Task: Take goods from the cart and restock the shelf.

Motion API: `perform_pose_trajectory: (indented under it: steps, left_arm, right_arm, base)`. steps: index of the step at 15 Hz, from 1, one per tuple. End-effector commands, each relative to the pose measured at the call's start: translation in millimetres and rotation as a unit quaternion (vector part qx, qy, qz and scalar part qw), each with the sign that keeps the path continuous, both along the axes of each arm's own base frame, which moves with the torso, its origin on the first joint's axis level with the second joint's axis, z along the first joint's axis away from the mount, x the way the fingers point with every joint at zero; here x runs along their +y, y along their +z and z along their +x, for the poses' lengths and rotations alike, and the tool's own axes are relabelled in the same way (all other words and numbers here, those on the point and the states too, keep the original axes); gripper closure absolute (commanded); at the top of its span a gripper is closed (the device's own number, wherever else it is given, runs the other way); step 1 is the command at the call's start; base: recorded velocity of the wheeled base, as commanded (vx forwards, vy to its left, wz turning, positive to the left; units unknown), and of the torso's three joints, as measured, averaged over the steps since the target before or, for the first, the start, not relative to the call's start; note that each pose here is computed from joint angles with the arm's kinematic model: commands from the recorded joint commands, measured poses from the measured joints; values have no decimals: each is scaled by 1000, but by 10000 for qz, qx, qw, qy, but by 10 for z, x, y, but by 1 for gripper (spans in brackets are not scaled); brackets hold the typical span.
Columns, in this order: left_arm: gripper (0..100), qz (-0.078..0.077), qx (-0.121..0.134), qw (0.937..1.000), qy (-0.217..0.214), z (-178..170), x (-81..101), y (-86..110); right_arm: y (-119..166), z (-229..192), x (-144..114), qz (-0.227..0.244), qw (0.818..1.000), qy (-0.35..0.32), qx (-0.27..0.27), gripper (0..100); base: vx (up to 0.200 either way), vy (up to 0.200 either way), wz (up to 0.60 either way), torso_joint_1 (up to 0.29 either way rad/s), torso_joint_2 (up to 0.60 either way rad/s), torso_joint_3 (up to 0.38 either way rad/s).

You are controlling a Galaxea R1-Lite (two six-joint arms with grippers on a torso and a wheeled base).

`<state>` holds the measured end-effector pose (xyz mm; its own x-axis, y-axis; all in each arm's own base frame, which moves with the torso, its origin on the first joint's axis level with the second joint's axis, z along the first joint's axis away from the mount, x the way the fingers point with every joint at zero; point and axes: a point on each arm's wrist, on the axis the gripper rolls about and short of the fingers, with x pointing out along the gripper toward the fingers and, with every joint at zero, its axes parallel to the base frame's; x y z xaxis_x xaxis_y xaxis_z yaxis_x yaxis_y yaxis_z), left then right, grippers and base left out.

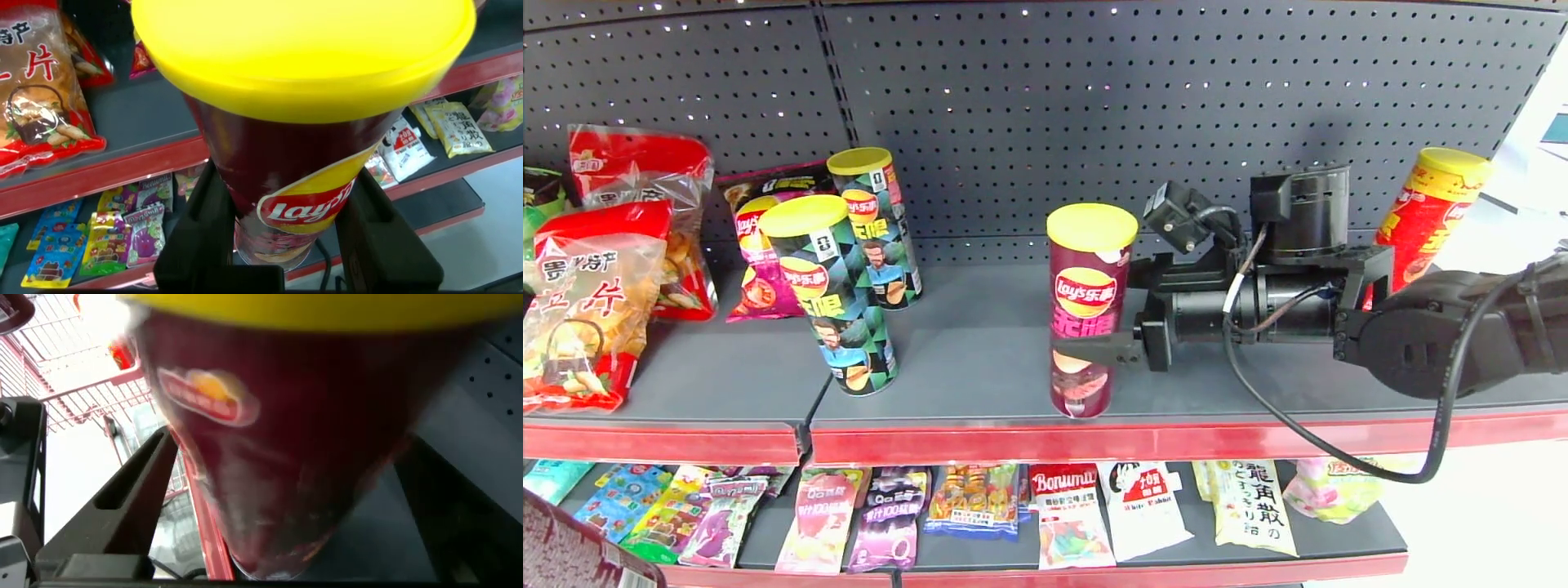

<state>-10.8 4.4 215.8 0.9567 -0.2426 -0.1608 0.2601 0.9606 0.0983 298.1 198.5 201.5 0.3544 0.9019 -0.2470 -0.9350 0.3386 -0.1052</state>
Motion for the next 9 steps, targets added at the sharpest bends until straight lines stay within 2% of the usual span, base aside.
perform_pose_trajectory:
  steps: [1, 7, 9]
  left_arm:
    - [100, -7, -25, 10000, 2, -2, 1, 17]
    - [100, -14, -31, 10000, -36, 0, -1, 30]
    - [100, -14, 17, 9999, -119, 43, -18, 78]
  right_arm:
    - [64, -62, -46, 52, 10000, -19, -56, 0]
    - [147, -568, -390, 51, 9991, -410, 92, 0]
    - [124, -910, -605, -10, 9982, -592, 72, 0]
  base:
    - [0, 0, 0, 0, 0, 0]
    - [0, 0, 0, 0, 0, 0]
    - [0, 0, 0, 0, 0, 0]
